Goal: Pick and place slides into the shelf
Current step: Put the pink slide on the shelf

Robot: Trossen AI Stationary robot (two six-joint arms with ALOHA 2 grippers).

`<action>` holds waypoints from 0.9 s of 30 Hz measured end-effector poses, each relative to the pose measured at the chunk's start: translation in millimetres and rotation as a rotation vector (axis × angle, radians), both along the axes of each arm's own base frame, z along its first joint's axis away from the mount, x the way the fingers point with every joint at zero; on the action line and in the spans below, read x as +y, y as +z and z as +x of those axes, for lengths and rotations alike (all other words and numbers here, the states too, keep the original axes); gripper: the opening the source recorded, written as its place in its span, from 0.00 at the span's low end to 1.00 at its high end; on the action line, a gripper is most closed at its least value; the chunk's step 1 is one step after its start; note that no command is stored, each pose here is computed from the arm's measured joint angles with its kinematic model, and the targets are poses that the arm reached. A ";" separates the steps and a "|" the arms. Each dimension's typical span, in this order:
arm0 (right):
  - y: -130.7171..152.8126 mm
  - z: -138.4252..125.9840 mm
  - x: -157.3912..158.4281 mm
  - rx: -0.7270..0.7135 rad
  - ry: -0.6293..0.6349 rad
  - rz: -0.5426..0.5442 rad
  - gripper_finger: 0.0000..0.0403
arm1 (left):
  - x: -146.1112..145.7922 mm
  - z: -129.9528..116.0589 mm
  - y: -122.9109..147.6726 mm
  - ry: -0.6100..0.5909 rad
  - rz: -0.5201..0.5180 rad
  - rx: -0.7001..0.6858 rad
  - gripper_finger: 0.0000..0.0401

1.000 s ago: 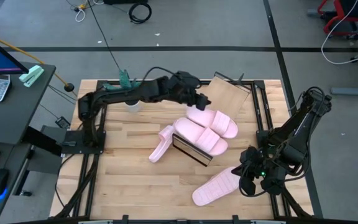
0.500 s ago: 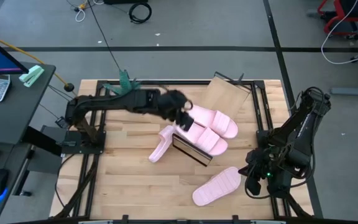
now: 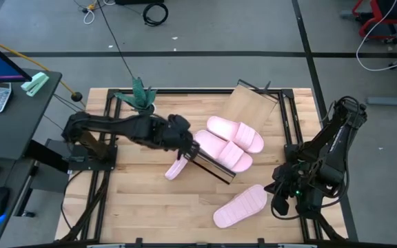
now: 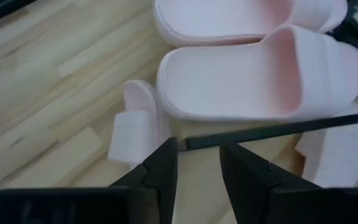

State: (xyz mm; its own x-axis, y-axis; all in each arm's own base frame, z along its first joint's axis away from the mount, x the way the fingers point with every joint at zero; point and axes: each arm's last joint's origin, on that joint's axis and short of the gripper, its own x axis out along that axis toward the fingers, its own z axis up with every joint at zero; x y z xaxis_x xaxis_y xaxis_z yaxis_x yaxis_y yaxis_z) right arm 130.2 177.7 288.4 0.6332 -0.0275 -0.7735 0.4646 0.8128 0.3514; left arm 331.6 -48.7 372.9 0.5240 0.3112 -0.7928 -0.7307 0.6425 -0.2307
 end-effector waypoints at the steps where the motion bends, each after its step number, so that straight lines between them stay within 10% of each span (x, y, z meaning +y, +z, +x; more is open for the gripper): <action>1: -0.1 -0.2 -0.3 0.002 0.000 -0.003 0.05 | -3.4 -1.8 0.4 0.012 0.002 -0.003 0.31; 27: -1.4 -1.6 -2.2 0.030 0.013 -0.027 0.05 | -110.9 -48.7 -88.7 0.174 -0.034 0.009 0.29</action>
State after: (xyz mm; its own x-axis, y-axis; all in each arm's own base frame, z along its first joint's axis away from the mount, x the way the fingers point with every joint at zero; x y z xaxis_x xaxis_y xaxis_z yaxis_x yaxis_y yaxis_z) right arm 128.6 175.5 287.0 0.6099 -0.0409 -0.7915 0.4641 0.8279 0.3148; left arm 282.9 -159.5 284.2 0.4577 0.3695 -0.8087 -0.8323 0.4981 -0.2435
